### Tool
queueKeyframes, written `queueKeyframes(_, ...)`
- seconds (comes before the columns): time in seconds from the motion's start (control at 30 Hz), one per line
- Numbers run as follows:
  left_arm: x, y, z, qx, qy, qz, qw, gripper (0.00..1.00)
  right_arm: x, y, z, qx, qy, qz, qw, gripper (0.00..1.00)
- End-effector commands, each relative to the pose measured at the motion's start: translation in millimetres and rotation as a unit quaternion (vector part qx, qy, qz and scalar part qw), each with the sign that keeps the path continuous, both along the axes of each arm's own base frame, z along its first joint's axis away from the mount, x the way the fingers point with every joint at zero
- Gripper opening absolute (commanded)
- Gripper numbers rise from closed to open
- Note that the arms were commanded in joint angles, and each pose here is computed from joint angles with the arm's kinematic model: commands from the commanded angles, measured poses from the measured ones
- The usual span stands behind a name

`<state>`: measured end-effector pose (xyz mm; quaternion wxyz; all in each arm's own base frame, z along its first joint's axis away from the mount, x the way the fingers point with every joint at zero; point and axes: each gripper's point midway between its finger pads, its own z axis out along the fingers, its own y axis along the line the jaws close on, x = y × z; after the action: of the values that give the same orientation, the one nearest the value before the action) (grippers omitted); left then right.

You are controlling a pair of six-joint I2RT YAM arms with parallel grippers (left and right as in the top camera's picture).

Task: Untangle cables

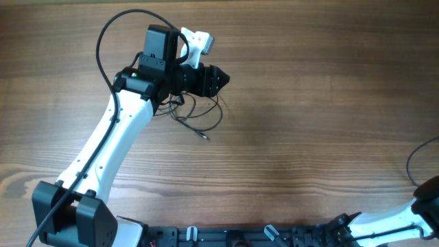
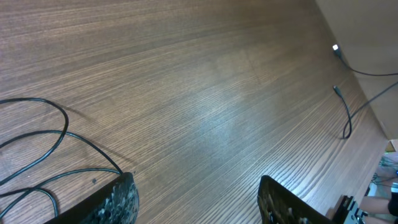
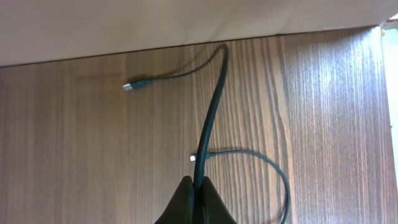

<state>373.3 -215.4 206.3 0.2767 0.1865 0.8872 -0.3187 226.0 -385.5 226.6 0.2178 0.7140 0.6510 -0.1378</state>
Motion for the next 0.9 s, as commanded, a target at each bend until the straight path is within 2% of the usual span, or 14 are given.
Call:
queueKeyframes(0.0,0,-2,-2,0.002,-0.001,-0.004,1.0,0.65,-15,-4,-45,0.024,0.041,-0.034,0.998,0.04)
queueKeyframes(0.17,0,-2,-2,0.002,-0.001,-0.004,1.0,0.66,-24,20,-129,0.079,0.056,-0.035,0.995,0.04)
queueKeyframes(0.23,0,-2,-2,0.002,-0.001,-0.004,1.0,0.68,-27,28,-148,0.091,0.059,-0.033,0.994,0.04)
queueKeyframes(0.43,4,-3,-3,0.0,-0.005,-0.004,1.0,0.65,-25,33,-154,0.102,0.051,-0.029,0.993,0.04)
queueKeyframes(0.53,5,-3,-2,-0.001,-0.01,-0.004,1.0,0.71,-23,32,-154,0.103,0.046,-0.026,0.993,0.08)
queueKeyframes(0.57,6,-3,-1,-0.001,-0.012,-0.004,1.0,0.71,-23,32,-154,0.103,0.046,-0.026,0.993,0.17)
queueKeyframes(0.6,7,-4,0,-0.003,-0.015,-0.004,1.0,0.71,-23,33,-154,0.103,0.045,-0.026,0.993,0.34)
queueKeyframes(0.63,8,-4,1,-0.004,-0.019,-0.004,1.0,0.71,-19,34,-154,0.108,0.037,-0.022,0.993,0.42)
queueKeyframes(0.7,10,-5,2,-0.005,-0.023,-0.004,1.0,0.71,5,39,-144,0.127,-0.015,0.024,0.992,0.52)
queueKeyframes(0.73,10,-5,3,-0.006,-0.025,-0.004,1.0,0.72,14,38,-135,0.122,-0.03,0.042,0.991,0.6)
queueKeyframes(0.8,13,-6,5,-0.008,-0.033,-0.004,0.999,0.75,32,40,-113,0.104,-0.054,0.083,0.99,0.65)
queueKeyframes(0.87,18,-2,5,0.001,-0.041,0.006,0.999,0.78,65,57,-87,0.09,-0.104,0.176,0.975,0.68)
